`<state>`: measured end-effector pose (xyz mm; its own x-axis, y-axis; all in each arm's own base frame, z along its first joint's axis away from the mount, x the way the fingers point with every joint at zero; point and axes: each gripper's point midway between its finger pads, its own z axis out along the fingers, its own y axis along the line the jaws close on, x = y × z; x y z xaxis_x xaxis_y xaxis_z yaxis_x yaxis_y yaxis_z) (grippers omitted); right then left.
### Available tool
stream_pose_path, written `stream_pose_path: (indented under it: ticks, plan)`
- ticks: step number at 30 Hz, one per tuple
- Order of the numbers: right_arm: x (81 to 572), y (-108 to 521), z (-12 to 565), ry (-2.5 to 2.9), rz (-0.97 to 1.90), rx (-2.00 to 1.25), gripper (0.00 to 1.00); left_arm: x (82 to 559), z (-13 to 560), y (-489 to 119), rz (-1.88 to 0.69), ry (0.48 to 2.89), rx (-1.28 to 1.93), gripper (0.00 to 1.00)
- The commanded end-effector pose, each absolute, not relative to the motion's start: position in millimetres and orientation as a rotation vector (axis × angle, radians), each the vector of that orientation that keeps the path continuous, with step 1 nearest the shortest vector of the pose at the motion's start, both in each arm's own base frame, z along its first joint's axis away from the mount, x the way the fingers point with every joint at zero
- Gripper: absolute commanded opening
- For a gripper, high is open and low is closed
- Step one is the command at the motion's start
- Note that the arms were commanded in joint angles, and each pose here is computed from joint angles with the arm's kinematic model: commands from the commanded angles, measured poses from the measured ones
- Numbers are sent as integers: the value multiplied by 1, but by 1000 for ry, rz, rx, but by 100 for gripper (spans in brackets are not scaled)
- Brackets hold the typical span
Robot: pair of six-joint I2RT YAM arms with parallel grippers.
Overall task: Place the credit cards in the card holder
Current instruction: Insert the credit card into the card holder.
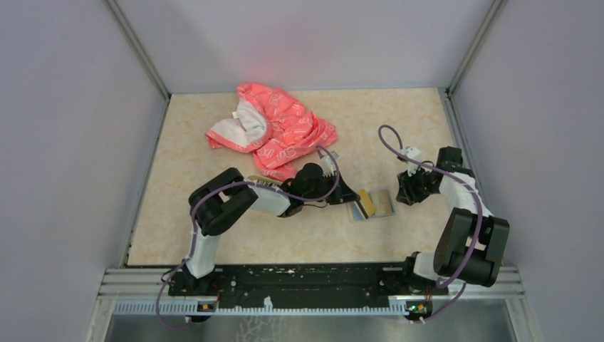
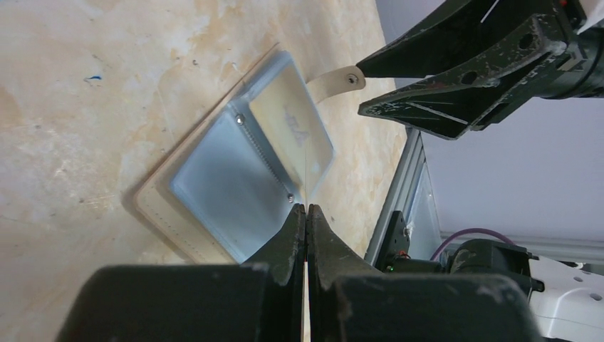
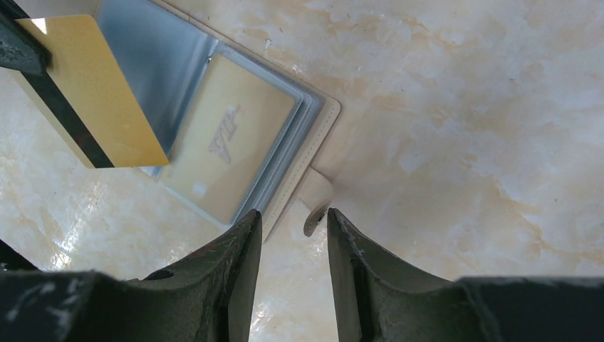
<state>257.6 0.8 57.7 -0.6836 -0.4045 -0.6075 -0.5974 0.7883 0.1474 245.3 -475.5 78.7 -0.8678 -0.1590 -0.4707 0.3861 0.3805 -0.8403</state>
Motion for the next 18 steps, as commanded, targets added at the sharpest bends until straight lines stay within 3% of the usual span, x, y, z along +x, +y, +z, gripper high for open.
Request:
stream_pose_path:
  ticks: [1, 18]
  plan:
    - [268, -1, 65, 2363, 448, -754, 39, 251, 69, -474, -1492, 2186, 204, 0]
    - [267, -3, 60, 2381, 439, -750, 38, 256, 51, -474, -1508, 2248, 158, 0]
